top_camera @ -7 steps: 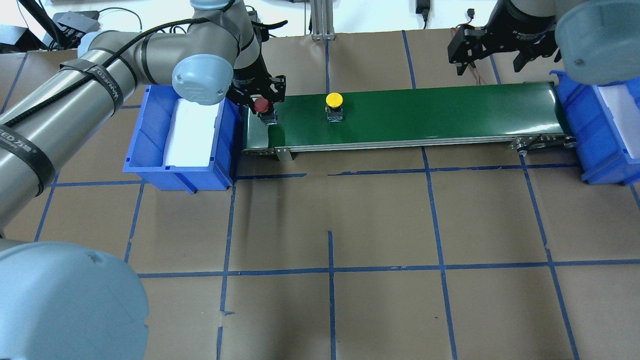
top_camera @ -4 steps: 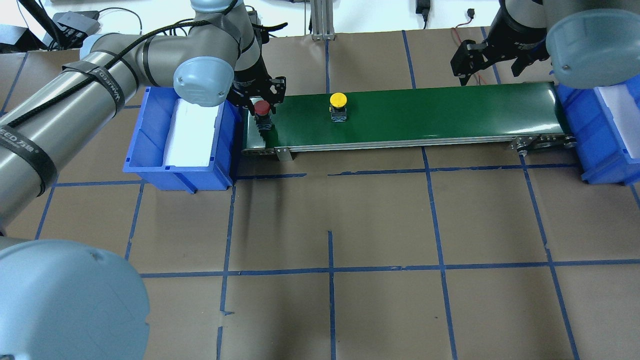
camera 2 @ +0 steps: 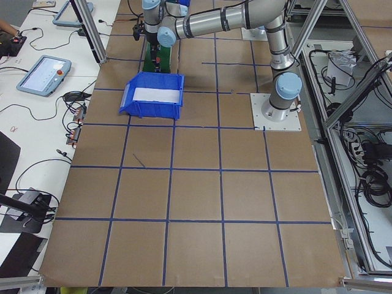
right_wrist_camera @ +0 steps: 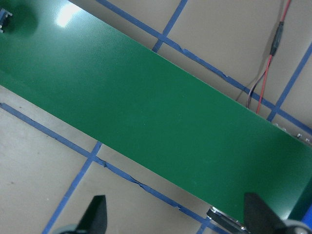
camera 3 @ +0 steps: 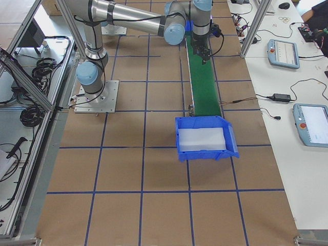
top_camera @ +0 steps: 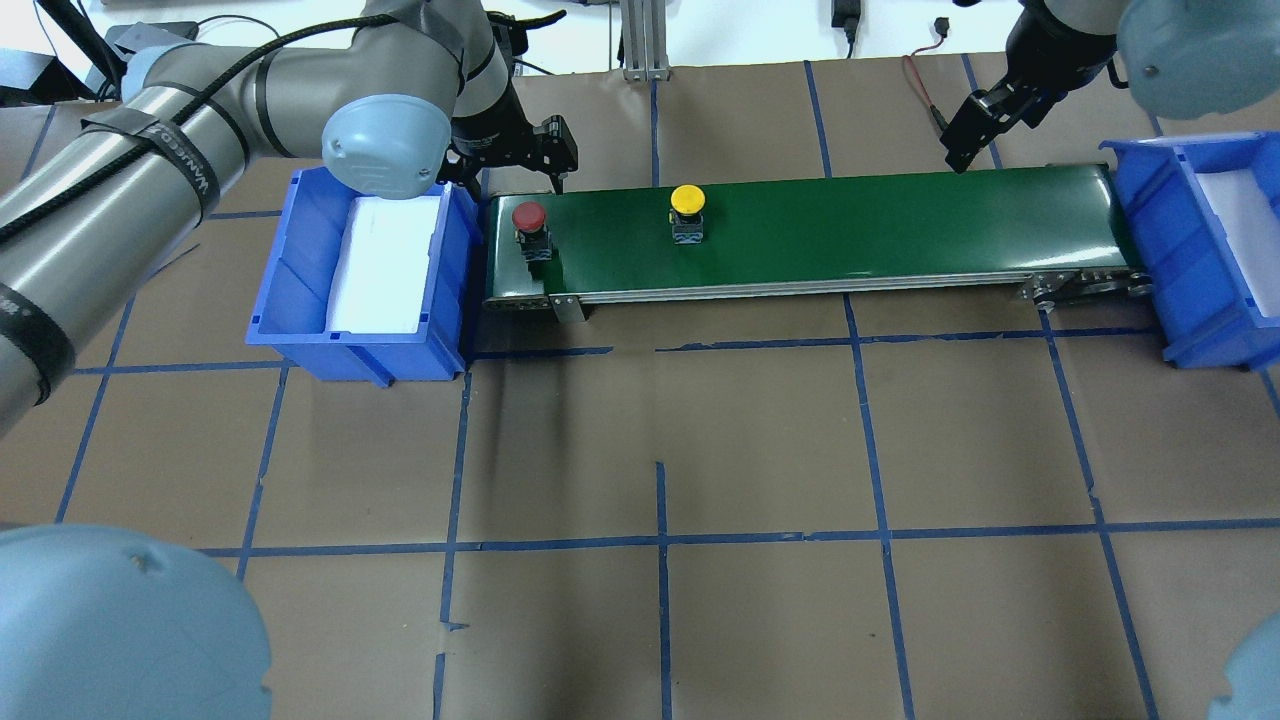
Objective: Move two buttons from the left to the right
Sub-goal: 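Release the red button with the left gripper while the right gripper moves to the belt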
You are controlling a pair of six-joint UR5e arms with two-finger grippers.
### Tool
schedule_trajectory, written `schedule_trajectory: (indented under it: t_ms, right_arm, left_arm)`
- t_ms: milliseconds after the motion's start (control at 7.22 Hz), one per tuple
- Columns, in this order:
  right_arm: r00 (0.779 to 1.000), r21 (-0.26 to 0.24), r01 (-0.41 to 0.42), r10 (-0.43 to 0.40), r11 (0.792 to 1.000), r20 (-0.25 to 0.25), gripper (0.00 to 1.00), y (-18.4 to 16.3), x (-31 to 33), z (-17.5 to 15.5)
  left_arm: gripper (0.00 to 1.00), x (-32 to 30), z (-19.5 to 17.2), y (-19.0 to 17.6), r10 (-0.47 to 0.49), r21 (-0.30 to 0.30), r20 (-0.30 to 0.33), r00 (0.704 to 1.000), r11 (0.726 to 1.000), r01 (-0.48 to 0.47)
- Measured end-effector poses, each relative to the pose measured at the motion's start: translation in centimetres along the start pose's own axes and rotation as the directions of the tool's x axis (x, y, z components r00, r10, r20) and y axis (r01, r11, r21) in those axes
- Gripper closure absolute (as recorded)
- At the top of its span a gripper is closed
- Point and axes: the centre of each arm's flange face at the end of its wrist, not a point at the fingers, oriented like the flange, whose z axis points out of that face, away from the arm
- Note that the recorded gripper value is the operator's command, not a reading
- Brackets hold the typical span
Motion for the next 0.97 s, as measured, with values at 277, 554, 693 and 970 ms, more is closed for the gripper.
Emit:
schedule_trajectory:
  t_ms: [277, 554, 693, 970]
  right_arm:
    - [0.982, -0.04, 0.185, -0.183, 0.982, 0.055, 0.02, 0.0, 3.2, 5.0]
    - [0.927, -0.035, 0.369, -0.365, 0.929, 0.08, 0.02, 0.9, 5.9, 8.2]
    - [0.892, -0.026, 0.447, -0.444, 0.894, 0.084, 0.03, 1.1, 6.7, 9.0]
    - [0.774, 0.013, 0.63, -0.629, 0.777, 0.072, 0.03, 0.7, 7.4, 10.8]
  left_arm:
    - [0.0, -2.4, -6.0, 3.4, -0.023, -0.079, 0.019, 1.0, 0.997, 0.025]
    - [0.0, -7.1, -12.5, 7.6, -0.081, -0.14, 0.033, 0.996, 0.986, 0.085]
    - [0.0, -8.1, -14.8, 10.1, -0.087, -0.166, 0.038, 0.995, 0.982, 0.093]
    - [0.0, -9.0, -17.5, 14.0, -0.074, -0.199, 0.041, 0.996, 0.977, 0.08]
